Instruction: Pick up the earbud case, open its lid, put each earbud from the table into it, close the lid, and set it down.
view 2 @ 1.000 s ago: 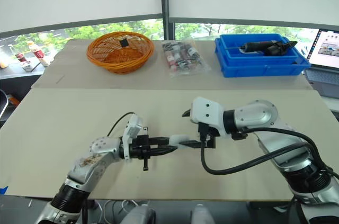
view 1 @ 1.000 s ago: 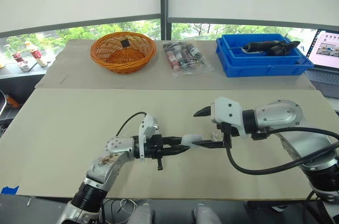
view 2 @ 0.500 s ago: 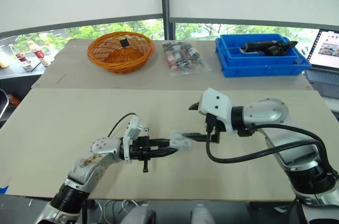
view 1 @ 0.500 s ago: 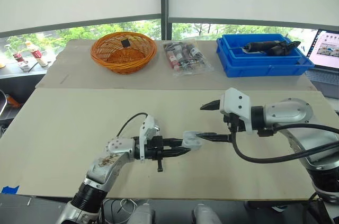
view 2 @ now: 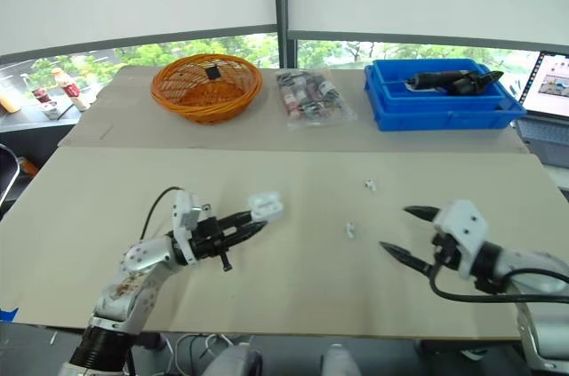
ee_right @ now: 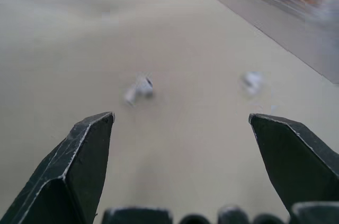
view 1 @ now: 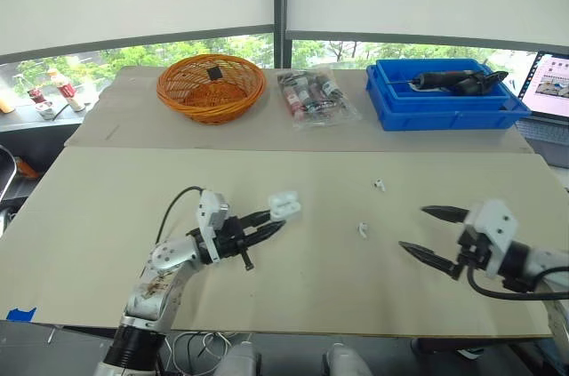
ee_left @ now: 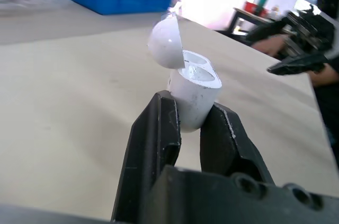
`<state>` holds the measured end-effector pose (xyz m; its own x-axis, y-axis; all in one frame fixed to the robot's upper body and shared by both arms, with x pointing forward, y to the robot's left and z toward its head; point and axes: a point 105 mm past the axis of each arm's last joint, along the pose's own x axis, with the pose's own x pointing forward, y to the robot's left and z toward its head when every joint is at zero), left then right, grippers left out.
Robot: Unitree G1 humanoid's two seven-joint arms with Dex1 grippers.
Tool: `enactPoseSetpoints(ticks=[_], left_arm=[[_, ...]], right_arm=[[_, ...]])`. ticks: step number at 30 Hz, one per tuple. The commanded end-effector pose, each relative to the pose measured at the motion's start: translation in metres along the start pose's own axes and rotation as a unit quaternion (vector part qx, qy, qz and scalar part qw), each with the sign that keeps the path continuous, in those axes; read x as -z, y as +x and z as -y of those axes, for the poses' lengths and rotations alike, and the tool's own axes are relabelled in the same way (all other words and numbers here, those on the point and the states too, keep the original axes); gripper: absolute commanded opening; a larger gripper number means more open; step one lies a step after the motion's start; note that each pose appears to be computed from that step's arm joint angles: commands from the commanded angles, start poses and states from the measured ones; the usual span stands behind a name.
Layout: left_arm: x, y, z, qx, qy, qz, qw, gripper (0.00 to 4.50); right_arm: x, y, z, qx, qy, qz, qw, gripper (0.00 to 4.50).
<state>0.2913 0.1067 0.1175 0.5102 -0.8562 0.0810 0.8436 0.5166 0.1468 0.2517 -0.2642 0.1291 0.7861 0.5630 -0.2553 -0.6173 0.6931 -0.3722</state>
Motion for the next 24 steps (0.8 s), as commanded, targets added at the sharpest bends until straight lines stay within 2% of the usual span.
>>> enactPoseSetpoints(ticks=[1, 7, 11, 18, 24], left_arm=[[-0.009, -0.003, -0.007, -0.020, 0.034, 0.023, 0.999, 0.50], [-0.011, -0.003, -0.016, -0.041, 0.055, 0.034, 0.997, 0.50], [-0.011, -0.001, -0.017, -0.040, 0.056, 0.036, 0.997, 0.50], [-0.017, 0.003, -0.019, -0.045, 0.065, 0.039, 0.996, 0.50], [-0.019, 0.006, -0.017, -0.043, 0.067, 0.036, 0.996, 0.50]], right_arm=[[0.013, -0.029, 0.014, 0.058, -0.022, -0.010, 0.998, 4.50], [0.042, -0.063, 0.019, 0.093, 0.010, -0.055, 0.994, 4.50], [0.040, -0.062, 0.013, 0.084, 0.011, -0.055, 0.995, 4.50], [0.021, -0.033, -0.013, 0.036, 0.042, -0.032, 0.998, 4.50], [-0.002, 0.021, -0.028, 0.055, 0.059, -0.001, 0.997, 4.50]])
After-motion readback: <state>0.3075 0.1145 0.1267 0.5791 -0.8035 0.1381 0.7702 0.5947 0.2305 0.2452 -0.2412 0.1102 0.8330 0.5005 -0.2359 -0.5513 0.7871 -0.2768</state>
